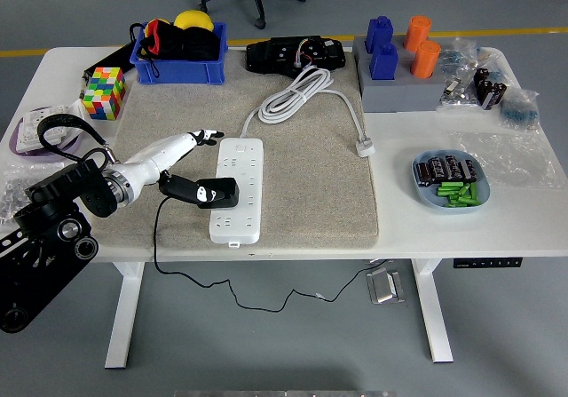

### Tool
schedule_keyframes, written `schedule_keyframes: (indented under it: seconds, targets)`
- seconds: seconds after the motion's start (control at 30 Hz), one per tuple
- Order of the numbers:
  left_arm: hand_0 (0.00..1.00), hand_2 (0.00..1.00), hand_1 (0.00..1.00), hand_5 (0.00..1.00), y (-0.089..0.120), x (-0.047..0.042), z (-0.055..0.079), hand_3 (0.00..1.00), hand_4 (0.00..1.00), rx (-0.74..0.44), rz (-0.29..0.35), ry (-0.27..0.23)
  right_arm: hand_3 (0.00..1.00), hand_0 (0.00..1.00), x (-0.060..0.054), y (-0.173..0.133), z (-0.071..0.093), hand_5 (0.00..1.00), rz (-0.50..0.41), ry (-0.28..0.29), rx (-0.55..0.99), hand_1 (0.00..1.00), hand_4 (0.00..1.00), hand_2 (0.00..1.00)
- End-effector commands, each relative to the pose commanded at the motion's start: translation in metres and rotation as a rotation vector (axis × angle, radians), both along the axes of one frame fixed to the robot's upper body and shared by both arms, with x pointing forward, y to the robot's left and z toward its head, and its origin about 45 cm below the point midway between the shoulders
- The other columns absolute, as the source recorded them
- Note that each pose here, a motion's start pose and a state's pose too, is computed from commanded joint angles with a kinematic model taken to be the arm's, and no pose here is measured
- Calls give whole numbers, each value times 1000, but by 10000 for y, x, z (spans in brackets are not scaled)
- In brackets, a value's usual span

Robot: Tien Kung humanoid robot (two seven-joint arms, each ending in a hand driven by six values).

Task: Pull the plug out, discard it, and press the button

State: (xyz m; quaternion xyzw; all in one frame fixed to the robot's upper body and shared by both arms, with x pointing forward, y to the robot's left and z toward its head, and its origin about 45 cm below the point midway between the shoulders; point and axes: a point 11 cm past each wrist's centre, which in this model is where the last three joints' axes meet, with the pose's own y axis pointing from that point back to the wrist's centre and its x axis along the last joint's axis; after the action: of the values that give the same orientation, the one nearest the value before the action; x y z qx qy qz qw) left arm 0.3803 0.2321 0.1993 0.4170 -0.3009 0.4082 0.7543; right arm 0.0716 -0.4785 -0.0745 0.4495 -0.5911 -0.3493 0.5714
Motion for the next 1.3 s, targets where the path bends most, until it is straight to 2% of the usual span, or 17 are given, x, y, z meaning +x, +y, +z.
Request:
schedule_keyframes:
  seconds: [0.03,0.23,0.27,0.43,0.47,0.63,0.67,0.83,0.87,1.03,1.07,1.23,1.27,1.3]
  targets:
    - [890,876,884,87,0,1,-6,917,887,3,0,0,713,767,0,-1,0,658,0,0,0,729,883,724]
    - [890,876,884,87,-14,9,-105,917,887,32,-6,18,713,767,-3,-6,1,658,4,4,-2,729,883,724]
    - [870,820,857,22,-17,8,-115,867,879,35,-6,22,713,767,-2,-5,1,658,5,4,-2,729,883,724]
    - [870,820,857,22,-57,11,-203,867,879,52,-18,34,713,767,21,3,3,658,11,1,0,729,883,724]
    - [850,765,808,2,-67,16,-212,819,865,51,-22,28,713,767,26,-1,6,658,12,0,-1,729,883,724]
    - [850,765,808,2,-97,44,-205,819,865,41,-32,-2,713,767,16,-21,13,658,16,4,-6,729,883,724]
    - [799,657,732,2,-106,48,-205,752,820,39,-35,-6,713,767,14,-23,13,658,16,5,-6,729,883,724]
    - [799,657,732,2,-167,35,-253,752,820,30,-46,3,713,767,5,-17,8,658,15,7,-5,729,883,724]
    - [771,619,687,2,-174,32,-265,714,819,32,-47,5,713,767,4,-16,8,658,15,7,-5,729,883,724]
    - [771,619,687,2,-182,31,-312,714,819,46,-46,15,713,767,9,-18,10,658,16,6,-6,729,883,724]
    - [667,539,590,2,-178,36,-316,617,756,47,-44,14,713,767,5,-20,10,658,16,7,-6,729,883,724]
    - [667,539,590,2,-178,68,-269,617,756,28,-43,-10,713,767,-15,-19,6,658,15,11,-5,729,883,724]
    - [556,491,492,2,-178,73,-266,589,707,29,-44,-11,713,767,-17,-18,5,658,15,11,-5,729,883,724]
    - [556,491,492,2,-176,77,-271,589,707,35,-45,-8,713,767,-19,-17,4,658,15,11,-5,729,883,724]
